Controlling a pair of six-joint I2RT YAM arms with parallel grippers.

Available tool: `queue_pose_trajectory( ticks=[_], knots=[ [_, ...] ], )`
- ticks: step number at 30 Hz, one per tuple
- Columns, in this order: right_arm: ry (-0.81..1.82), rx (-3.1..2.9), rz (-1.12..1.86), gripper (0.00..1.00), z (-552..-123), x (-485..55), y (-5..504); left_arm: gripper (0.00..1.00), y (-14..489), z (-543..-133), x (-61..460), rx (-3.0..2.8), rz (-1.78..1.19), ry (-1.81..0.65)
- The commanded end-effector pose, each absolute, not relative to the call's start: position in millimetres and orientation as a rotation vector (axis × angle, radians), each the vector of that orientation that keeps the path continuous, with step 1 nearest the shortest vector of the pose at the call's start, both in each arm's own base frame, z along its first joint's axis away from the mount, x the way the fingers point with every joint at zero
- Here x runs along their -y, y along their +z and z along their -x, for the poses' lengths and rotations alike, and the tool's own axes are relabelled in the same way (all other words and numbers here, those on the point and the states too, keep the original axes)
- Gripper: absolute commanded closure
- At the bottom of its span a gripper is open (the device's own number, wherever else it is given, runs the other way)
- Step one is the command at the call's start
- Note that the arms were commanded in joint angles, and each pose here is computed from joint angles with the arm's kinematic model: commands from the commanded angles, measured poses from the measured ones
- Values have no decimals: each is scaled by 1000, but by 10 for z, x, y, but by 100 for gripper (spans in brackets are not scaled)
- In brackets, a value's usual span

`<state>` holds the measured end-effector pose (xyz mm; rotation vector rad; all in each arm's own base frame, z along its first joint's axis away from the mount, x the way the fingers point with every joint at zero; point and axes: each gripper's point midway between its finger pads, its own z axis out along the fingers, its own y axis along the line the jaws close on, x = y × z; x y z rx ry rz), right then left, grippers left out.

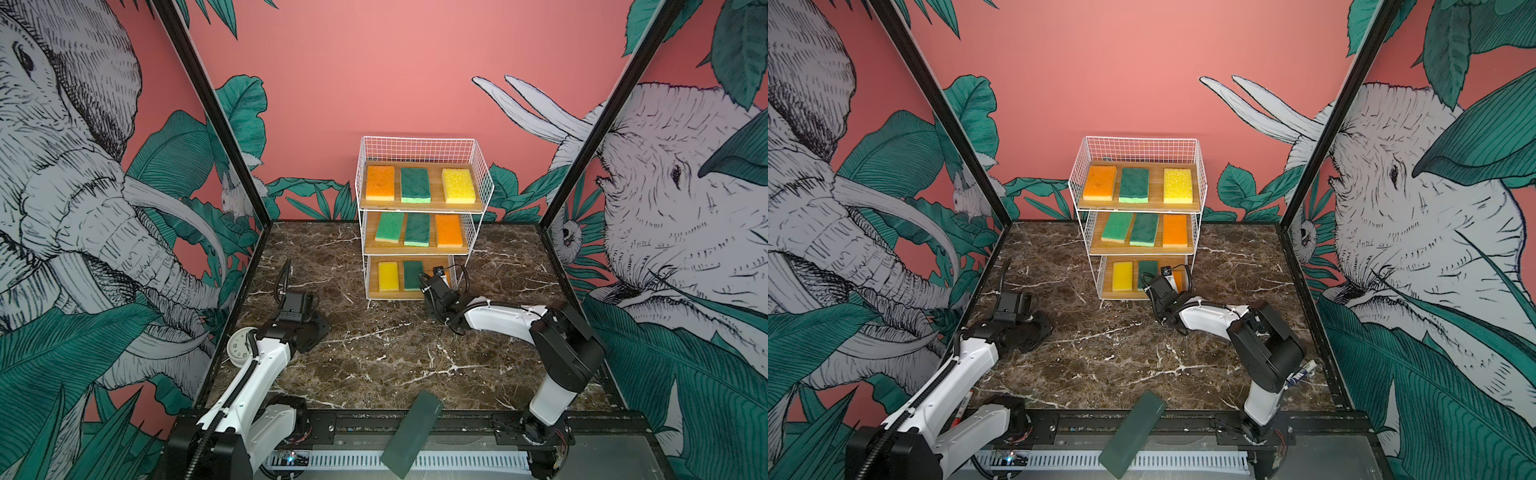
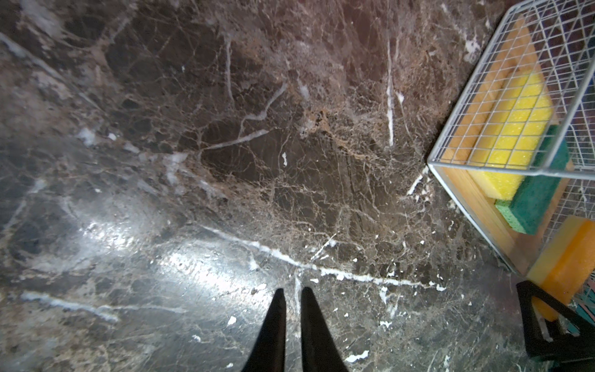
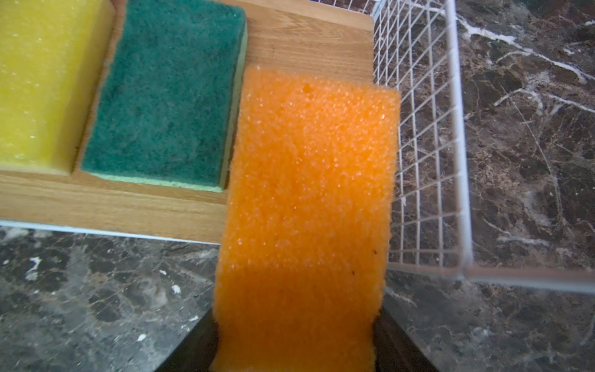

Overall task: Arrange cleaning sponges on a shelf
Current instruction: Place the cleaning sponge at the shelf.

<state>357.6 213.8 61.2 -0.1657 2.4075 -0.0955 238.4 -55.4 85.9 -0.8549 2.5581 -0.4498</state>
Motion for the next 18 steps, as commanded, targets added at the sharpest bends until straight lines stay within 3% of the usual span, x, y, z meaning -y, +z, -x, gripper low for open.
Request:
queue_pose_trajectory(
  ticks=[1,10,18],
  knots=[
    [-100,-2413,114,35,-3688,-2107,574,86,902,-2414,541,-2547,846,-450],
    [-108,-2404,127,35,-3844,-2155,574,86,903,-2387,521,-2544,847,-439],
    [-130,-2378,151,26,-3943,-2169,618,86,909,-2367,512,-2540,846,-437]
  ],
)
